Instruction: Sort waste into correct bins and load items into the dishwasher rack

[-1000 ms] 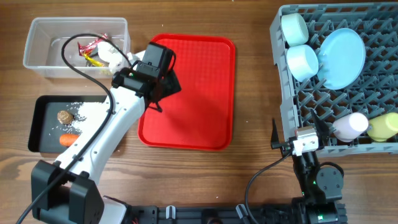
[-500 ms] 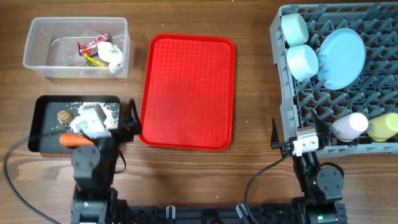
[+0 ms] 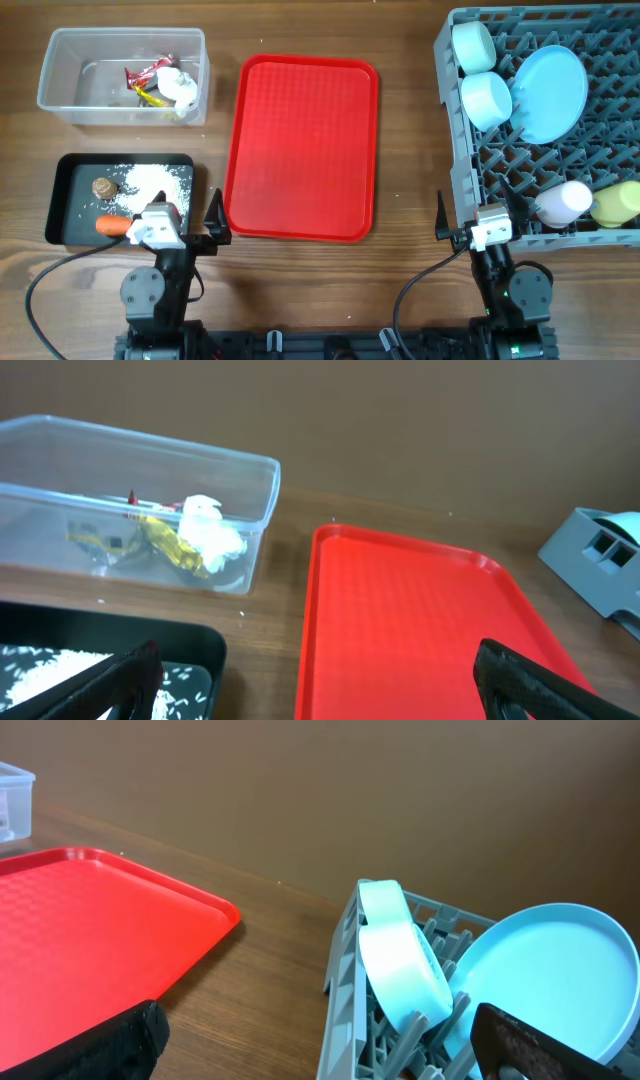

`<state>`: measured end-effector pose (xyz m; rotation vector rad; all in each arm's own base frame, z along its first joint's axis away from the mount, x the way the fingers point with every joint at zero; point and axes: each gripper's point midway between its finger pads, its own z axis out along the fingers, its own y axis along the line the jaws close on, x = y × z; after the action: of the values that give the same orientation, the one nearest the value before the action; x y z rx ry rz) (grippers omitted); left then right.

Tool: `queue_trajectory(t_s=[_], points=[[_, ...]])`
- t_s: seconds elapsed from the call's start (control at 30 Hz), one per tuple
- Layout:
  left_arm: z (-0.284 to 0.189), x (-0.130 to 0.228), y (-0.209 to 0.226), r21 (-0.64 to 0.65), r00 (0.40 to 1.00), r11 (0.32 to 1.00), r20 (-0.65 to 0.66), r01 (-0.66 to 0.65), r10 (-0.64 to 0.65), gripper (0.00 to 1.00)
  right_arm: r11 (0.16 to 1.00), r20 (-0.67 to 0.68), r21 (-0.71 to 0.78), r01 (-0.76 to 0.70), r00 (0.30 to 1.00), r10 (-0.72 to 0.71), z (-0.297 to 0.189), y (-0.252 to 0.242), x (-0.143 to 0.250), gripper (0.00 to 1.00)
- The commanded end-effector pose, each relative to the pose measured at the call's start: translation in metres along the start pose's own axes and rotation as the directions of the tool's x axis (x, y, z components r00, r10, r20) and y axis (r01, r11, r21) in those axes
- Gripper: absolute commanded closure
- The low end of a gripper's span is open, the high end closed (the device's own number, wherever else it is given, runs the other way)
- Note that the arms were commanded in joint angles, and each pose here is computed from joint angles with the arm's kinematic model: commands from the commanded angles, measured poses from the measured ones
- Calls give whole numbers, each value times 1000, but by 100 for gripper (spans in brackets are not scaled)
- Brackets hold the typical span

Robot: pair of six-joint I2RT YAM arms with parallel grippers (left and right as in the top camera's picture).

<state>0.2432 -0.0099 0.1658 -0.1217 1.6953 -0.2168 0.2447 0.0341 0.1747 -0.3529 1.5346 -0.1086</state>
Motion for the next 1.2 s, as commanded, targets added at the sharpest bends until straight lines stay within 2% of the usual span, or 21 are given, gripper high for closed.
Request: queue_trajectory(t_s=[0.0,0.07,1.17], points=[[-3,9,0,6,999,1000,-27,-24,24,0,1000,11,-6,-8,1000,8,0,1,-2,0],[-4,18,2,-2,998,1000,-63,-19,19,0,1000,11,-6,-7,1000,7,0,1,-2,0],[-4,18,4,-14,998,1000,-61,-19,18,0,1000,11,-6,-7,1000,7,0,1,-2,0]])
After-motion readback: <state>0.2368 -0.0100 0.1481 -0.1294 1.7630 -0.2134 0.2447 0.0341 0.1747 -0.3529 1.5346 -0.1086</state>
